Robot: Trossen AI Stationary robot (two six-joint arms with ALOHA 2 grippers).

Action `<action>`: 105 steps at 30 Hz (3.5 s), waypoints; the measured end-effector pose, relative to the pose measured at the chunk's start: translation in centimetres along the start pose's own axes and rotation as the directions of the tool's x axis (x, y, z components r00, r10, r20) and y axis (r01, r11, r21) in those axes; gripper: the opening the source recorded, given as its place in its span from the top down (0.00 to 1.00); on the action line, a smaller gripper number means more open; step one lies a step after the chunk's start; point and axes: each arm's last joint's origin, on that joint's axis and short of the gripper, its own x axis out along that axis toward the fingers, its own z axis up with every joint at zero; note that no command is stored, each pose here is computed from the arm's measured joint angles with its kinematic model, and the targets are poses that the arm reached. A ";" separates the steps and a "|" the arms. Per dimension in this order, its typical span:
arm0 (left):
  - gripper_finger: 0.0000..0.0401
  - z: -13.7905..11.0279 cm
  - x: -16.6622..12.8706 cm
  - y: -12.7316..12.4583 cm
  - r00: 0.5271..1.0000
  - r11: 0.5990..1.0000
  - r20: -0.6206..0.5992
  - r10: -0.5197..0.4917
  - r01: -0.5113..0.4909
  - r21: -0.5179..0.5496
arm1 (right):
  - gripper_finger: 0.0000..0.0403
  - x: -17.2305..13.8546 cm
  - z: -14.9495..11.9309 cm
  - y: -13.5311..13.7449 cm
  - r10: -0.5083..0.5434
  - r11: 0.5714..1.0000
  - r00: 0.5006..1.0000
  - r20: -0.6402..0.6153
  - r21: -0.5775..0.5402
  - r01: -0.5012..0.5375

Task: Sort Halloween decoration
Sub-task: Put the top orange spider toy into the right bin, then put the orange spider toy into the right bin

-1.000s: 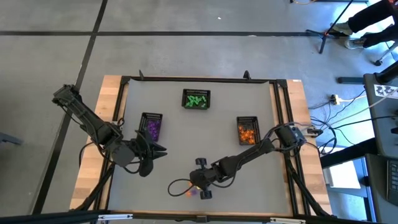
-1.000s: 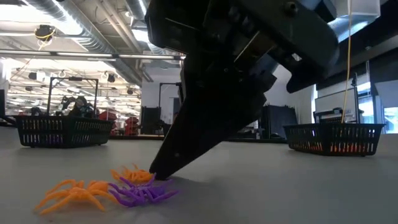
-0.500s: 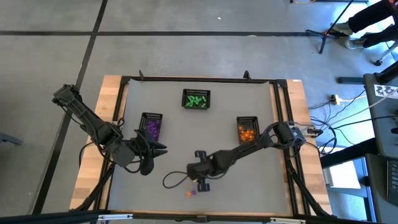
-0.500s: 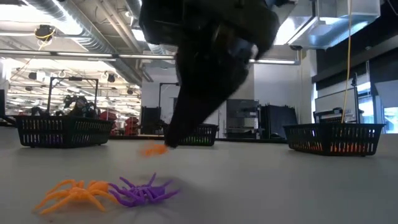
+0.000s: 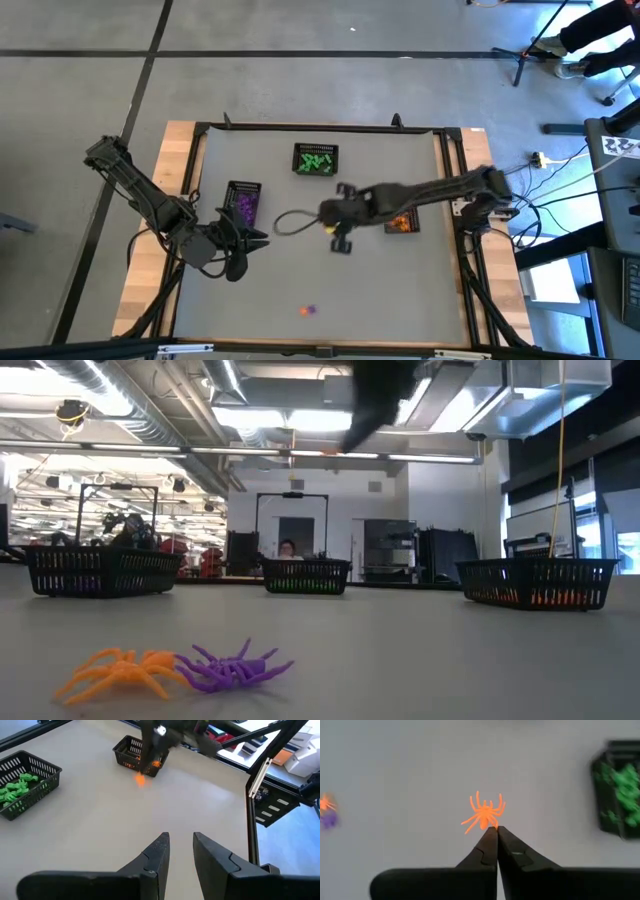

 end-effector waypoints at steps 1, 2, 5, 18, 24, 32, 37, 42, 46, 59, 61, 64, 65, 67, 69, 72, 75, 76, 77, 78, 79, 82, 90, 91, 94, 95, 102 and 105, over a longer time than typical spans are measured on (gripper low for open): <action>0.80 0.0 0.0 0.0 1.000 1.000 0.000 0.000 0.000 -0.001 | 1.00 -0.4 -0.8 -0.7 -0.003 1.000 1.000 -0.006 0.010 0.003; 0.80 0.0 0.0 0.0 1.000 1.000 0.001 0.000 0.000 -0.001 | 1.00 -0.7 -1.7 -1.4 -0.001 1.000 1.000 -0.013 0.025 0.002; 0.80 0.0 0.0 0.0 1.000 1.000 0.002 0.000 0.000 -0.002 | 1.00 -1.3 -5.6 -3.1 0.001 0.995 0.999 -0.042 0.098 0.003; 0.80 0.5 0.5 0.5 0.998 0.999 0.034 0.053 -0.053 0.007 | 0.97 -4.7 -19.9 -6.9 -0.006 0.897 0.999 -0.035 0.441 0.021; 0.80 0.8 0.8 0.9 0.997 0.997 0.039 0.071 -0.070 -0.007 | 0.79 -5.4 -20.4 -7.0 -0.006 0.875 1.000 -0.009 0.484 0.010; 0.80 0.9 2.0 0.1 0.995 0.997 -0.063 -0.074 0.076 0.028 | 0.58 -5.5 -19.4 -6.6 0.076 0.835 0.993 0.088 0.539 -0.112; 0.80 -0.7 4.9 -2.2 0.961 0.967 -0.175 -0.215 0.234 0.098 | 0.59 -5.7 -18.1 -6.5 0.112 0.823 0.968 0.224 0.525 -0.217; 0.80 -3.6 8.6 -4.0 0.912 0.943 -0.302 -0.277 0.319 0.099 | 0.62 -5.9 -17.4 -6.5 0.114 0.804 0.948 0.296 0.533 -0.263; 0.80 -6.1 11.3 -5.4 0.862 0.914 -0.371 -0.346 0.399 0.076 | 0.64 -6.0 -17.1 -6.5 0.119 0.801 0.938 0.326 0.527 -0.285; 0.80 -12.5 15.6 -6.6 0.811 0.889 -0.486 -0.327 0.438 0.134 | 0.64 -6.0 -17.1 -6.4 0.141 0.815 0.935 0.326 0.498 -0.297; 0.80 -12.7 15.9 -6.4 0.812 0.891 -0.493 -0.312 0.430 0.145 | 0.64 -6.0 -17.1 -6.4 0.141 0.815 0.935 0.326 0.497 -0.296; 0.80 -12.9 16.5 -5.7 0.829 0.909 -0.496 -0.256 0.382 0.169 | 0.64 -6.0 -17.1 -6.4 0.141 0.817 0.935 0.326 0.494 -0.296; 0.80 -13.0 16.7 -5.6 0.832 0.910 -0.497 -0.246 0.374 0.176 | 0.64 -6.0 -17.1 -6.4 0.143 0.817 0.935 0.325 0.494 -0.296; 0.80 -12.8 17.0 -5.3 0.835 0.906 -0.498 -0.237 0.374 0.196 | 0.64 -6.0 -17.1 -6.4 0.152 0.816 0.934 0.323 0.492 -0.302; 0.80 -12.3 17.3 -5.5 0.833 0.890 -0.503 -0.229 0.389 0.240 | 0.64 -6.0 -17.1 -6.4 0.156 0.816 0.935 0.318 0.492 -0.303; 0.80 -11.1 17.2 -6.5 0.835 0.840 -0.500 -0.228 0.429 0.333 | 0.64 -6.0 -17.1 -6.4 0.157 0.816 0.936 0.316 0.491 -0.303; 0.80 -10.7 17.0 -6.7 0.830 0.802 -0.524 -0.193 0.441 0.403 | 0.64 -6.0 -17.1 -6.4 0.157 0.818 0.936 0.315 0.489 -0.302; 0.80 -10.7 17.0 -6.6 0.827 0.795 -0.532 -0.184 0.443 0.414 | 0.64 -6.0 -17.2 -6.4 0.157 0.819 0.936 0.315 0.488 -0.302; 0.80 -10.8 17.0 -6.6 0.822 0.792 -0.540 -0.179 0.446 0.416 | 0.64 -6.0 -17.2 -6.4 0.157 0.821 0.936 0.315 0.485 -0.301; 0.80 -10.9 16.9 -6.5 0.818 0.792 -0.549 -0.172 0.446 0.417 | 0.64 -6.0 -17.2 -6.4 0.157 0.823 0.936 0.315 0.481 -0.300; 0.80 -10.9 16.9 -6.5 0.816 0.791 -0.553 -0.170 0.447 0.417 | 0.64 -6.0 -17.2 -6.4 0.157 0.825 0.936 0.315 0.480 -0.300; 0.80 -11.1 17.2 -6.6 0.811 0.787 -0.554 -0.186 0.461 0.411 | 0.64 -6.0 -17.2 -6.4 0.148 0.827 0.937 0.315 0.481 -0.292; 0.80 -11.8 18.6 -6.9 0.794 0.781 -0.573 -0.201 0.483 0.396 | 0.64 -6.0 -17.2 -6.4 0.138 0.829 0.939 0.315 0.483 -0.284; 0.80 -12.1 18.8 -6.9 0.788 0.780 -0.584 -0.194 0.485 0.396 | 0.64 -6.0 -17.2 -6.4 0.139 0.829 0.939 0.314 0.483 -0.283; 0.80 -12.5 19.7 -7.5 0.779 0.781 -0.591 -0.206 0.495 0.380 | 0.64 -6.0 -17.2 -6.4 0.138 0.828 0.939 0.313 0.484 -0.283; 0.80 -12.8 19.9 -7.6 0.774 0.782 -0.600 -0.202 0.496 0.377 | 0.64 -6.0 -17.2 -6.4 0.138 0.827 0.939 0.314 0.485 -0.284; 0.80 -13.4 20.7 -7.6 0.769 0.809 -0.624 -0.143 0.454 0.374 | 0.64 -6.0 -17.2 -6.4 0.148 0.824 0.938 0.312 0.485 -0.291; 0.80 -13.4 20.6 -7.4 0.775 0.821 -0.624 -0.104 0.421 0.385 | 0.64 -6.0 -17.2 -6.4 0.148 0.824 0.938 0.313 0.486 -0.292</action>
